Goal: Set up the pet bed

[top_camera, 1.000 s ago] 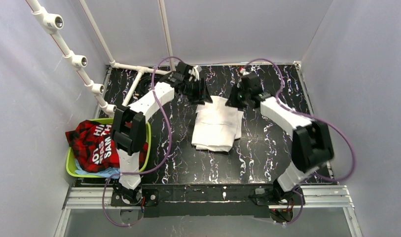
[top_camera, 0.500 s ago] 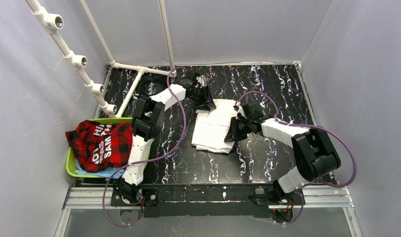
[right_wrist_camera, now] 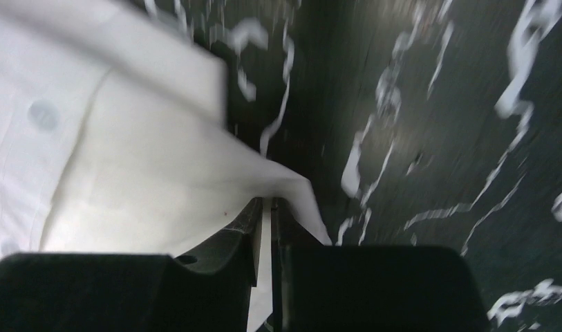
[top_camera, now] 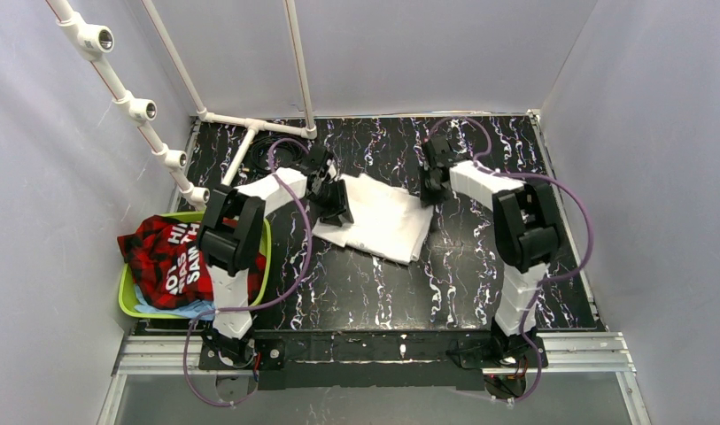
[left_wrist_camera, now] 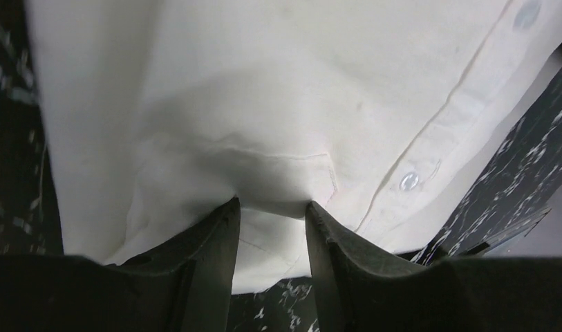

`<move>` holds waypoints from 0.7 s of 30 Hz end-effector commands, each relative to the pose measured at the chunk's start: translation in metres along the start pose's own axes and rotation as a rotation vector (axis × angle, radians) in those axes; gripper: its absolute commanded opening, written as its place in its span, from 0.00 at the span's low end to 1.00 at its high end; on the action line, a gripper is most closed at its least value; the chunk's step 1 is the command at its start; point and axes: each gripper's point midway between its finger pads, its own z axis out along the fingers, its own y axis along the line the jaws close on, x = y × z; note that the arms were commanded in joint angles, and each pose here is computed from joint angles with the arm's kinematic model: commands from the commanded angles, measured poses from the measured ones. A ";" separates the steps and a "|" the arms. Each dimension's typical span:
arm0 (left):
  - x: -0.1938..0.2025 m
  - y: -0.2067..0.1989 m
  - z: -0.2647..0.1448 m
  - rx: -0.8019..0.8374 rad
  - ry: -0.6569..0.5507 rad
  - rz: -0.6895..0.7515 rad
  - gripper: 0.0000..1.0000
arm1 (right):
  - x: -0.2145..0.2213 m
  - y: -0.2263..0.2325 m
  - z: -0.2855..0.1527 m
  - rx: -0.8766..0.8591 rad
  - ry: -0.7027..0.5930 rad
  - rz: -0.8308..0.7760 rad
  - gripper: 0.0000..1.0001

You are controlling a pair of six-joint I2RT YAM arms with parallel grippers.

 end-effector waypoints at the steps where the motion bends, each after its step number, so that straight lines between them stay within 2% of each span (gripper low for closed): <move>1: 0.040 0.038 -0.021 -0.125 0.060 0.033 0.43 | -0.082 -0.008 -0.006 0.045 -0.181 0.058 0.22; 3: 0.034 0.032 -0.035 -0.105 0.022 0.061 0.49 | -0.087 -0.009 -0.020 0.006 -0.194 0.125 0.41; 4: 0.029 0.027 -0.042 -0.094 0.005 0.076 0.53 | -0.083 -0.010 -0.027 -0.015 -0.193 0.149 0.55; 5: 0.021 0.020 -0.051 -0.079 -0.016 0.094 0.57 | -0.080 -0.009 -0.036 -0.038 -0.197 0.170 0.65; 6: 0.013 0.014 -0.059 -0.068 -0.038 0.107 0.61 | -0.073 -0.009 -0.047 -0.062 -0.198 0.195 0.73; 8: -0.002 0.008 -0.072 -0.063 -0.079 0.121 0.69 | -0.049 -0.002 -0.054 -0.135 -0.155 0.235 0.81; 10: -0.015 0.012 -0.079 -0.092 -0.108 0.106 0.73 | -0.019 0.006 -0.055 -0.214 -0.096 0.262 0.84; 14: -0.028 0.038 -0.079 -0.180 -0.118 0.043 0.73 | 0.023 0.025 -0.053 -0.370 -0.043 0.308 0.84; 18: -0.030 0.074 -0.074 -0.305 -0.113 -0.043 0.68 | 0.039 0.043 -0.054 -0.490 -0.038 0.378 0.79; 21: -0.026 0.085 -0.065 -0.327 -0.085 -0.062 0.60 | 0.053 0.046 -0.045 -0.467 0.013 0.387 0.74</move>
